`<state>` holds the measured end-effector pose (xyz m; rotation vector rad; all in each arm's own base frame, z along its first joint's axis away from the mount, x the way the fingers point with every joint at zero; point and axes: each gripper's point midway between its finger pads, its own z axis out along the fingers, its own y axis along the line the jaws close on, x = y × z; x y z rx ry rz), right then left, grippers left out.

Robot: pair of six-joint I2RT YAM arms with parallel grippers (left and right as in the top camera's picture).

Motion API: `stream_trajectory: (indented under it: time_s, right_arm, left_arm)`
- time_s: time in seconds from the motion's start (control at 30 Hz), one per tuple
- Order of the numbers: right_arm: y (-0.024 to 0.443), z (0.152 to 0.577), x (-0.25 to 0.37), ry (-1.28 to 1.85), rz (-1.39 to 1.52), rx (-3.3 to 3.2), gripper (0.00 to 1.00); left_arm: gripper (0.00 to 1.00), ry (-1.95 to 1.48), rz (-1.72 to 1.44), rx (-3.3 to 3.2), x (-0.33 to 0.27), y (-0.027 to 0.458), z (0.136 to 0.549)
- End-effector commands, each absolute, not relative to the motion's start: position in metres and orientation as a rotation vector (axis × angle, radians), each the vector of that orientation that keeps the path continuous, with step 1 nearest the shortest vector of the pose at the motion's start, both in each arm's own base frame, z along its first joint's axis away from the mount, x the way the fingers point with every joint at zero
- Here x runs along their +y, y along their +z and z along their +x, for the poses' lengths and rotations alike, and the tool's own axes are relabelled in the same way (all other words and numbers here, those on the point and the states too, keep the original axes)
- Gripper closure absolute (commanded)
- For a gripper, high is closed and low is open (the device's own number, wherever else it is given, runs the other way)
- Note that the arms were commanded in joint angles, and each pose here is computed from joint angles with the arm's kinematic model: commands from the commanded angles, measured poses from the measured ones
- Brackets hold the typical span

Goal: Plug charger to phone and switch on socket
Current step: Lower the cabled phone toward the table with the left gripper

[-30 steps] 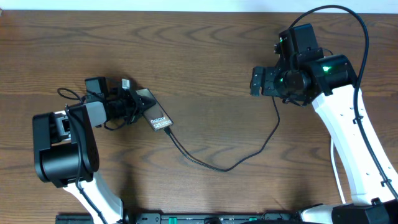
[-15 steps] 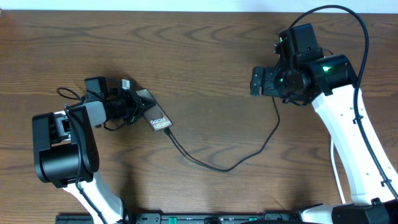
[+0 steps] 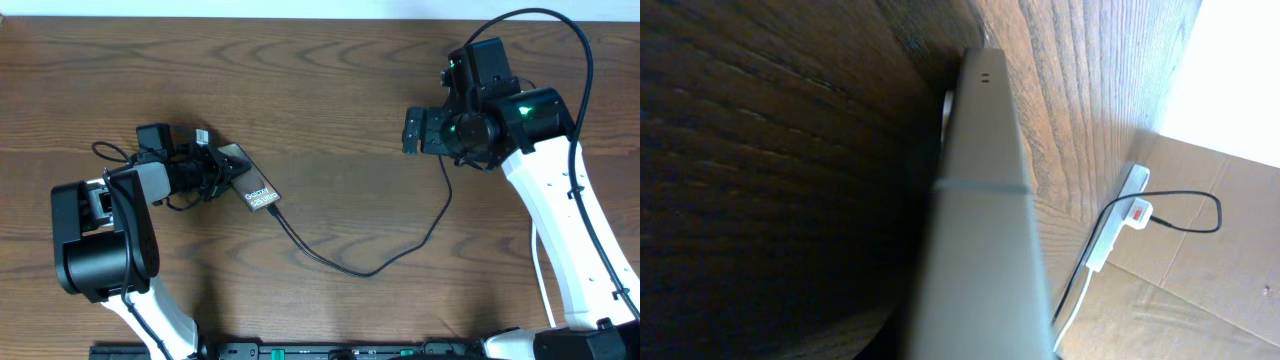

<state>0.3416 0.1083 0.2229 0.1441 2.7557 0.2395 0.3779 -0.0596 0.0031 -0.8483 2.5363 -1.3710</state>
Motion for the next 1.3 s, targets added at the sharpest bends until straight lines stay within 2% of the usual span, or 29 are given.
stream_trajectory:
  time_s: [0.0, 0.47, 0.7, 0.93, 1.17, 1.27]
  right_arm:
    - [0.231, 0.343, 0.107, 0.233, 0.136, 2.728, 0.01]
    - [0.231, 0.344, 0.107, 0.234, 0.137, 2.728, 0.01]
    - [0.231, 0.344, 0.107, 0.233, 0.137, 2.728, 0.01]
    - [0.231, 0.344, 0.107, 0.233, 0.137, 2.727, 0.01]
    - [0.231, 0.344, 0.107, 0.233, 0.137, 2.728, 0.01]
    - [0.231, 0.344, 0.107, 0.233, 0.136, 2.727, 0.01]
  left_arm:
    - [0.79, -1.182, -1.008, 2.64, -0.046, -0.037, 0.358]
    - [0.73, -1.183, -1.018, 2.658, -0.047, -0.038, 0.354]
    - [0.65, -1.183, -1.022, 2.679, -0.048, -0.039, 0.349]
    - [0.62, -1.182, -1.018, 2.692, -0.048, -0.039, 0.346]
    - [0.52, -1.183, -1.023, 2.706, -0.049, -0.04, 0.342]
    - [0.51, -1.184, -1.029, 2.715, -0.049, -0.041, 0.34]
